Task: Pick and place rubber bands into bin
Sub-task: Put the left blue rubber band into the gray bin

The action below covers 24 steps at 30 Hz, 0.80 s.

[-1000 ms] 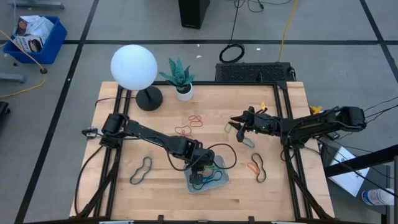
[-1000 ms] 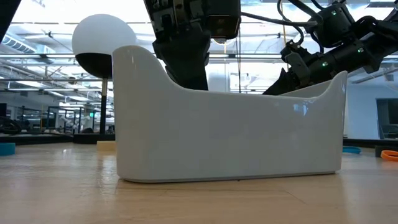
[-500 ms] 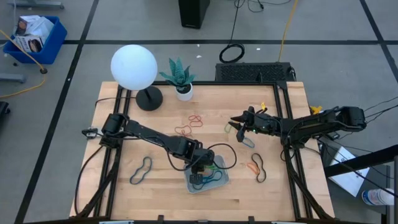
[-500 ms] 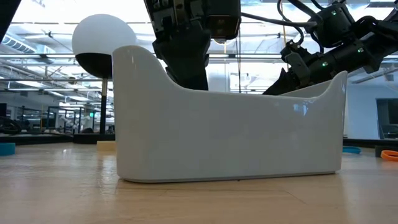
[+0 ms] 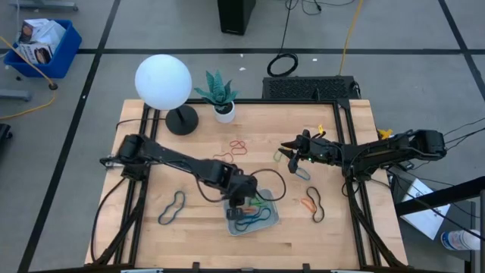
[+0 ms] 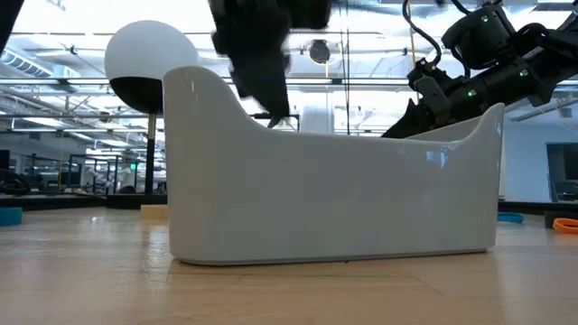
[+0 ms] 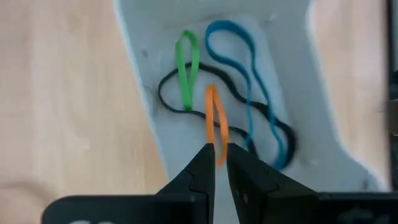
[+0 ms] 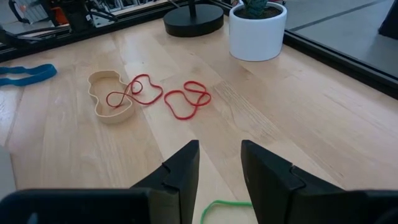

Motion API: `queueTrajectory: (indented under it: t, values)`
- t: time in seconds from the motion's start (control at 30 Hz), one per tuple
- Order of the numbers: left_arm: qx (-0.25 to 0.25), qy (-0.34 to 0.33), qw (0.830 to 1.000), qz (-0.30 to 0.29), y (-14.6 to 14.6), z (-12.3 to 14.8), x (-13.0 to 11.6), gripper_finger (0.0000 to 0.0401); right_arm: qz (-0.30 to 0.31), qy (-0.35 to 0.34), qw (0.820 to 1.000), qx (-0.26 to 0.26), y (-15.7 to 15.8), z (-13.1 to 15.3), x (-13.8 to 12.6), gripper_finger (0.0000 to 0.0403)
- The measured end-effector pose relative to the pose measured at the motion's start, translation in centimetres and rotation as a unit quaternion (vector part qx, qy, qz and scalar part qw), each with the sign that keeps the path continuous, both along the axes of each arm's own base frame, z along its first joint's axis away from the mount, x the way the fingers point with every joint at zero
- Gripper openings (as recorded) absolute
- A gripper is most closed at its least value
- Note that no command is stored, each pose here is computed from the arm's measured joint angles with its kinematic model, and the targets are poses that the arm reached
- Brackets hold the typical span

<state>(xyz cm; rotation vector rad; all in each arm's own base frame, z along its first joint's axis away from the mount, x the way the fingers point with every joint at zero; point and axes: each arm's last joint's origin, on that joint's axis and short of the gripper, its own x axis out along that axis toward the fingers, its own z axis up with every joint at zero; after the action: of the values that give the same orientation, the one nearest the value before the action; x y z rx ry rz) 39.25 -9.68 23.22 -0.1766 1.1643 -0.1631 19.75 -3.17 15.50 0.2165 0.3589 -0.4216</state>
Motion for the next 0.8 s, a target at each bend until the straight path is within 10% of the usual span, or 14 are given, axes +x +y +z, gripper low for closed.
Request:
queueTrajectory:
  t: [0.47, 0.8]
  values:
    - [0.038, -0.177, 0.982, 0.054, 2.8, 13.8, -8.5, 0.0047, 0.0, 0.002, 1.0, 0.0, 0.0, -0.1, 0.0, 0.0114]
    - [0.055, -0.13, 0.988, 0.064, 3.5, 15.1, -12.4, 0.0047, 0.0, 0.003, 1.0, 0.0, 0.0, -0.1, 0.0, 0.0114]
